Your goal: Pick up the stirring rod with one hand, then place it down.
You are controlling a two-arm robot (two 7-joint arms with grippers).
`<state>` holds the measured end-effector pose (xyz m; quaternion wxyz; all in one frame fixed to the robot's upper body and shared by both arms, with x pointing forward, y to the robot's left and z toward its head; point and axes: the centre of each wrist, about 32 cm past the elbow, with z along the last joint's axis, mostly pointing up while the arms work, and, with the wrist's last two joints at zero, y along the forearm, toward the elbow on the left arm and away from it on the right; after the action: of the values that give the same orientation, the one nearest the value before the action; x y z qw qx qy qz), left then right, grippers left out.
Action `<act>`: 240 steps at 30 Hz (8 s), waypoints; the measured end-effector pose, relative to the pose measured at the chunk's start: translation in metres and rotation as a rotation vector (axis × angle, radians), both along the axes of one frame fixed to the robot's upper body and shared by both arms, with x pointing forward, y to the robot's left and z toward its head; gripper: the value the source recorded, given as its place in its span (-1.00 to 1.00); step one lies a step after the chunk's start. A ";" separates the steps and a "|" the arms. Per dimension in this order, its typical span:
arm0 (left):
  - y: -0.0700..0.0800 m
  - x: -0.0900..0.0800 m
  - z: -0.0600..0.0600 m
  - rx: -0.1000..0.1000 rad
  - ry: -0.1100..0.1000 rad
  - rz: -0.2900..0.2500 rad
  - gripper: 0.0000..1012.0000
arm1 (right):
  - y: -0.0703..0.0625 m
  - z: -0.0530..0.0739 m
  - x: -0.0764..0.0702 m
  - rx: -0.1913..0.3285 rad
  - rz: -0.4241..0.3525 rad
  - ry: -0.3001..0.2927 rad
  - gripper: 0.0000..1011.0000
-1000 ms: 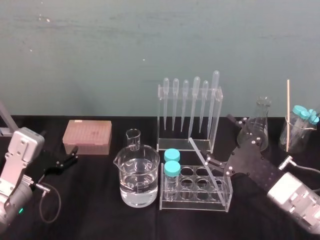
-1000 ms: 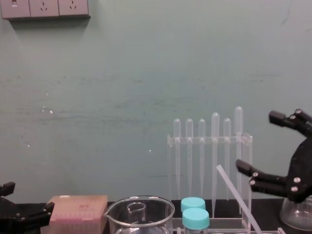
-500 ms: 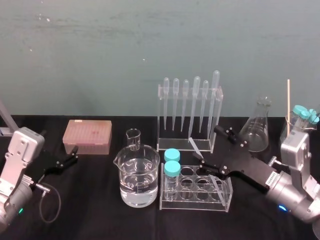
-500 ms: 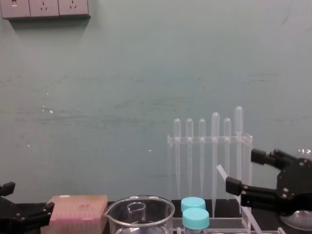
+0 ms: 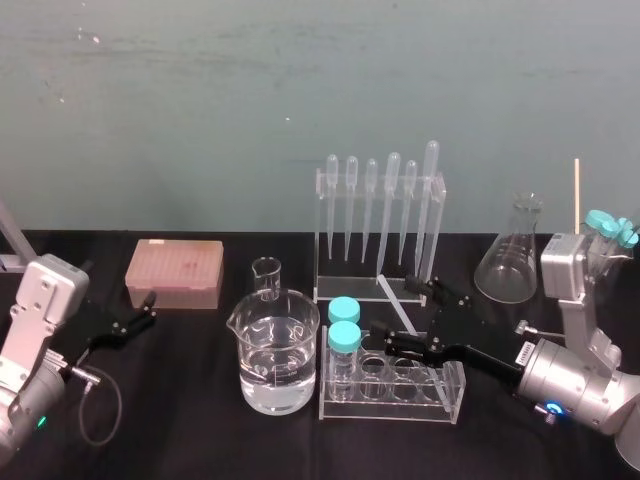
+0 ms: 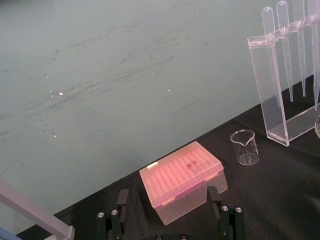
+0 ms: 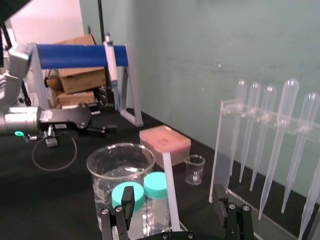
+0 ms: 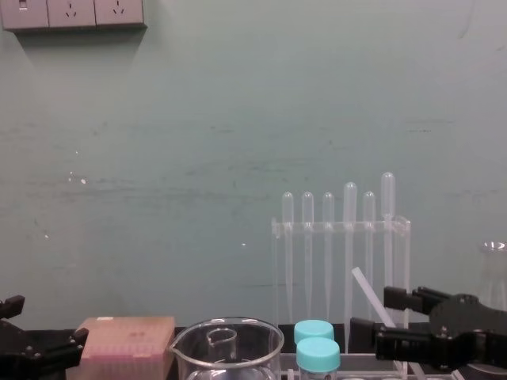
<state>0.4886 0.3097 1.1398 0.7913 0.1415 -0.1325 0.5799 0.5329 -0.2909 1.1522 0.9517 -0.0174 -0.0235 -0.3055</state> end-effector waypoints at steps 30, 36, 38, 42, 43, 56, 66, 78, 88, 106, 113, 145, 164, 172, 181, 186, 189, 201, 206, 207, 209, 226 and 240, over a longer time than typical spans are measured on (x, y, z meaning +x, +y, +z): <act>0.000 0.000 0.000 0.000 0.000 0.000 0.98 | 0.000 -0.001 0.003 -0.027 -0.034 0.022 0.75; 0.000 0.000 0.000 0.000 0.000 0.000 0.98 | 0.000 -0.001 0.003 -0.026 -0.033 0.022 0.43; 0.000 0.000 0.000 0.000 0.000 0.000 0.98 | 0.000 -0.001 0.003 -0.025 -0.032 0.022 0.24; 0.000 0.000 0.000 0.000 0.000 0.000 0.98 | 0.000 -0.001 0.003 -0.025 -0.032 0.022 0.00; 0.000 0.000 0.000 0.000 0.000 0.000 0.98 | 0.000 -0.001 0.003 -0.025 -0.032 0.022 -0.05; 0.000 0.000 0.000 0.000 0.000 0.000 0.98 | 0.000 -0.001 0.003 -0.025 -0.031 0.022 -0.83; 0.000 0.000 0.000 0.000 0.000 0.000 0.98 | 0.000 -0.001 0.003 -0.025 -0.031 0.023 -0.86; 0.000 0.000 0.000 0.000 0.000 0.000 0.98 | 0.000 0.001 0.001 -0.008 -0.068 -0.043 -0.86; 0.000 0.000 0.000 0.000 0.000 0.000 0.98 | -0.001 0.018 0.007 0.043 -0.108 -0.202 -0.86; 0.000 0.000 0.000 0.000 0.000 0.000 0.98 | -0.004 0.019 0.011 0.196 -0.221 -0.420 -0.86; 0.000 0.000 0.000 0.000 0.000 0.000 0.98 | -0.007 0.009 0.007 0.252 -0.219 -0.383 -0.86; 0.000 0.000 0.000 0.000 0.000 0.000 0.98 | -0.008 0.005 0.006 0.249 -0.225 -0.359 -0.86; 0.000 0.000 0.000 0.000 0.000 0.000 0.98 | -0.008 0.005 0.006 0.250 -0.224 -0.360 -0.86; 0.000 0.000 0.000 0.000 0.000 0.000 0.98 | -0.008 0.005 0.006 0.249 -0.224 -0.360 -0.86; 0.000 0.000 0.000 0.000 0.000 0.000 0.98 | -0.008 0.005 0.006 0.249 -0.224 -0.360 -0.86; 0.000 0.000 0.000 0.000 0.000 0.000 0.98 | -0.008 0.005 0.006 0.249 -0.224 -0.360 -0.86; 0.000 0.000 0.000 0.000 0.000 0.000 0.98 | -0.008 0.005 0.006 0.250 -0.224 -0.360 -0.86; 0.000 0.000 0.000 0.000 0.000 0.000 0.98 | -0.008 0.005 0.006 0.249 -0.224 -0.360 -0.86; 0.000 0.000 0.000 0.000 0.000 0.000 0.98 | -0.008 0.005 0.006 0.249 -0.224 -0.360 -0.86; 0.000 0.000 0.000 0.000 0.000 0.000 0.98 | -0.008 0.005 0.006 0.249 -0.224 -0.360 -0.86; 0.000 0.000 0.000 0.000 0.000 0.000 0.98 | -0.008 0.005 0.006 0.249 -0.224 -0.360 -0.86; 0.000 0.000 0.000 0.000 0.000 0.000 0.98 | -0.008 0.005 0.006 0.249 -0.224 -0.360 -0.86; 0.000 0.000 0.000 0.000 0.000 0.000 0.98 | -0.007 0.013 0.001 0.229 -0.194 -0.331 -0.86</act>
<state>0.4886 0.3097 1.1398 0.7913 0.1415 -0.1325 0.5799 0.5342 -0.2982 1.1649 0.8968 0.1388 -0.1428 -0.3950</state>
